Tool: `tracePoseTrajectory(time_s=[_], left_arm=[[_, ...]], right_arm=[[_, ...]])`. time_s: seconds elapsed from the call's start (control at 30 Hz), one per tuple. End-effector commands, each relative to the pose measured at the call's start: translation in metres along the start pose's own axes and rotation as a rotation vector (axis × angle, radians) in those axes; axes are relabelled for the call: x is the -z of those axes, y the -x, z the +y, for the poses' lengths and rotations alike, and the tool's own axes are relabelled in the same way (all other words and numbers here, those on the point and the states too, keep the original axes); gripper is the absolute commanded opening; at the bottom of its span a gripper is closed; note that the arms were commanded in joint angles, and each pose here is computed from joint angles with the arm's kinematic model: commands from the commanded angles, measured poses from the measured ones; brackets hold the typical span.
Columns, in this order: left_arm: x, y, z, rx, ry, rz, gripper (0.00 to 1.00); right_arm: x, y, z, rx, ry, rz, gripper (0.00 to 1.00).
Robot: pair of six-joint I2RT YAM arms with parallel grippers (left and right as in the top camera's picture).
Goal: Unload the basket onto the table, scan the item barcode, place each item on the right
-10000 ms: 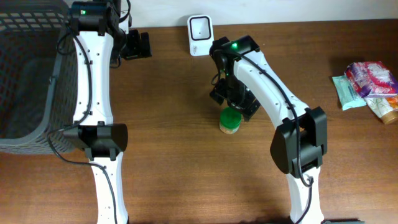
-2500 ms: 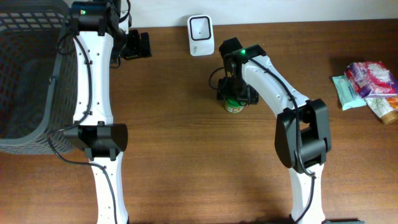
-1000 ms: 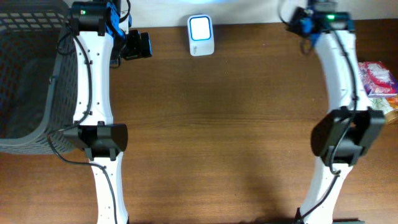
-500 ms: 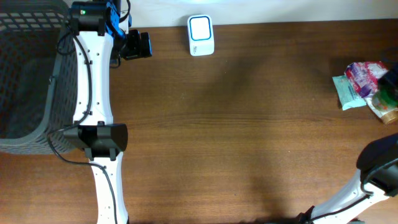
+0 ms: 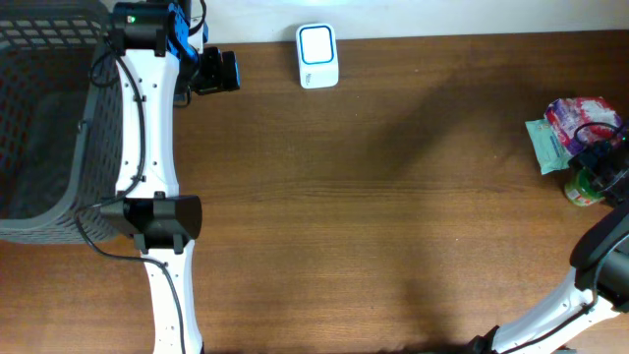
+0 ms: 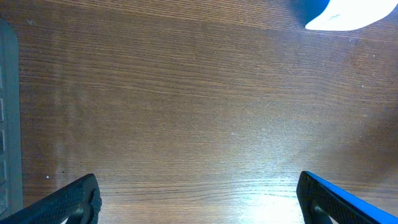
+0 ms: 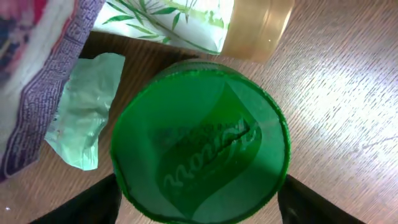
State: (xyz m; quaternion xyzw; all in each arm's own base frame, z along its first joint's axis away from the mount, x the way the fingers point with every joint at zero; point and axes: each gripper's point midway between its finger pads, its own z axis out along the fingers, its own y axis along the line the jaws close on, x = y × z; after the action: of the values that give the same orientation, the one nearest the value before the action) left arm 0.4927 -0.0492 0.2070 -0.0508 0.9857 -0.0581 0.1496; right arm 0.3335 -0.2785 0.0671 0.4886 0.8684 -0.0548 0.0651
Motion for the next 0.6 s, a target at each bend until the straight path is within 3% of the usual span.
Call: tracePoseTrajectory(time_s=[0.0,0.13,0.23,0.33,0.43,0.57], left_arm=[[0.004,0.0,0.001,0.002,0.003,-0.007,0.99],[0.004,0.0,0.001,0.002,0.003,-0.007,0.99],[0.004,0.0,0.001,0.002,0.002,-0.007,0.99],[0.004,0.0,0.001,0.002,0.003,-0.007,0.99],[0.004,0.0,0.001,0.002,0.002,-0.007,0.99],[0.004,0.0,0.001,0.002,0.003,-0.007,0.99]], right_arm=[[0.023,0.003,0.006,0.0,0.041,-0.002,0.78],[0.131,-0.012,0.014,-0.023,0.152,-0.043,0.91],[0.198,-0.065,0.018,0.046,0.207,-0.058,0.99],[0.248,-0.123,0.027,0.157,0.273,-0.136,0.99],[0.266,-0.196,0.018,0.291,0.352,-0.201,0.99],[0.235,-0.261,-0.002,0.399,0.369,-0.128,0.99]])
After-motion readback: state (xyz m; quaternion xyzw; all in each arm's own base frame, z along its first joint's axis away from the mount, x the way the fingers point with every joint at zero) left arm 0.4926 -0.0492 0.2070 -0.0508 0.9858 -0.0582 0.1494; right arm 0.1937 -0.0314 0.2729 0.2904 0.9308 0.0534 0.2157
